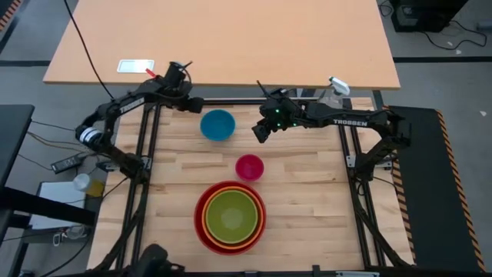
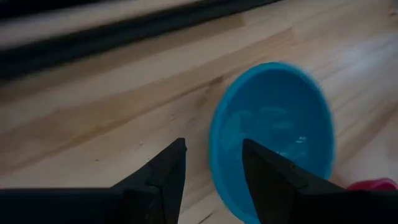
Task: Nest bowls inside each other
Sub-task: Stack the blue bowl on the green bowl
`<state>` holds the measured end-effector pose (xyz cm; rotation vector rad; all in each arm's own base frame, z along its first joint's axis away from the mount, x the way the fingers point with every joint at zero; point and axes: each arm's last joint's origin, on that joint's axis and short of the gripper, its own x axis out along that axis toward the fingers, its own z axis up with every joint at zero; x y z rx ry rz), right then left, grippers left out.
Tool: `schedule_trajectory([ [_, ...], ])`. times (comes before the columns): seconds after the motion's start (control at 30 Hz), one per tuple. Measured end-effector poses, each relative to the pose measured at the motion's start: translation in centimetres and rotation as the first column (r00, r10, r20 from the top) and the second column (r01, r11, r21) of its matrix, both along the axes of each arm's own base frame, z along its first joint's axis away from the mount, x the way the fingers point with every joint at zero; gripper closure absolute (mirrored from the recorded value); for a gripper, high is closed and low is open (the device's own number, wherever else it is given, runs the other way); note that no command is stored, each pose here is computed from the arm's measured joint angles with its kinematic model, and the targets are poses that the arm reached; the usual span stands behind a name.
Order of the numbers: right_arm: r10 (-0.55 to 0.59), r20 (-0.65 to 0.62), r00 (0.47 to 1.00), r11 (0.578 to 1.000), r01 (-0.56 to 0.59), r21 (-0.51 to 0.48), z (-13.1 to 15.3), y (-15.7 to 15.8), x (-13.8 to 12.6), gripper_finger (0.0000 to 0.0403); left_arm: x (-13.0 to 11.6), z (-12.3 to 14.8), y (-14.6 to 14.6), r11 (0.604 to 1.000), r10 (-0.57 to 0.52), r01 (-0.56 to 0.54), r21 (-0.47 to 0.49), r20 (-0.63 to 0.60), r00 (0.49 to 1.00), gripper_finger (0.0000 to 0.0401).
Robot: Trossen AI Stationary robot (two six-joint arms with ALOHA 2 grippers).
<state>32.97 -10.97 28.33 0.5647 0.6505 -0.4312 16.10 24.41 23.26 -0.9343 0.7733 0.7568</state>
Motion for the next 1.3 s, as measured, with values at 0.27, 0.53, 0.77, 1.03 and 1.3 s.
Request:
schedule_trajectory([
  [0.27, 0.010, 0.004, 1.000, 1.000, -0.010, 0.017, 0.0, 0.6, 0.2, 0.0218, 0.4, -1.9, 1.0, 0.996, 0.043, -0.043, -0.079, 0.001, 0.999, 0.0203],
  [0.53, 0.013, 0.005, 1.000, 1.000, -0.013, 0.015, 0.0, 0.7, 0.2, 0.0218, 2.3, -3.8, 0.7, 0.988, -0.028, 0.029, -0.152, 0.009, 1.000, 0.0171],
  [0.77, 0.009, 0.007, 1.000, 1.000, -0.009, 0.021, 0.0, 0.8, 0.2, 0.0218, 4.3, -4.9, -0.4, 0.989, -0.092, 0.082, -0.125, -0.075, 0.993, 0.0199],
  [1.03, 0.010, 0.009, 1.000, 1.000, -0.010, 0.020, 0.1, 0.8, 0.2, 0.0218, 5.6, -5.3, -1.6, 0.991, -0.120, 0.108, -0.082, -0.172, 0.978, 0.0240],
  [1.3, 0.003, 0.042, 0.999, 1.000, -0.004, 0.019, 0.3, 0.8, 0.4, 0.0218, 6.1, -5.4, -2.3, 0.991, -0.130, 0.119, -0.063, -0.225, 0.966, 0.0320],
])
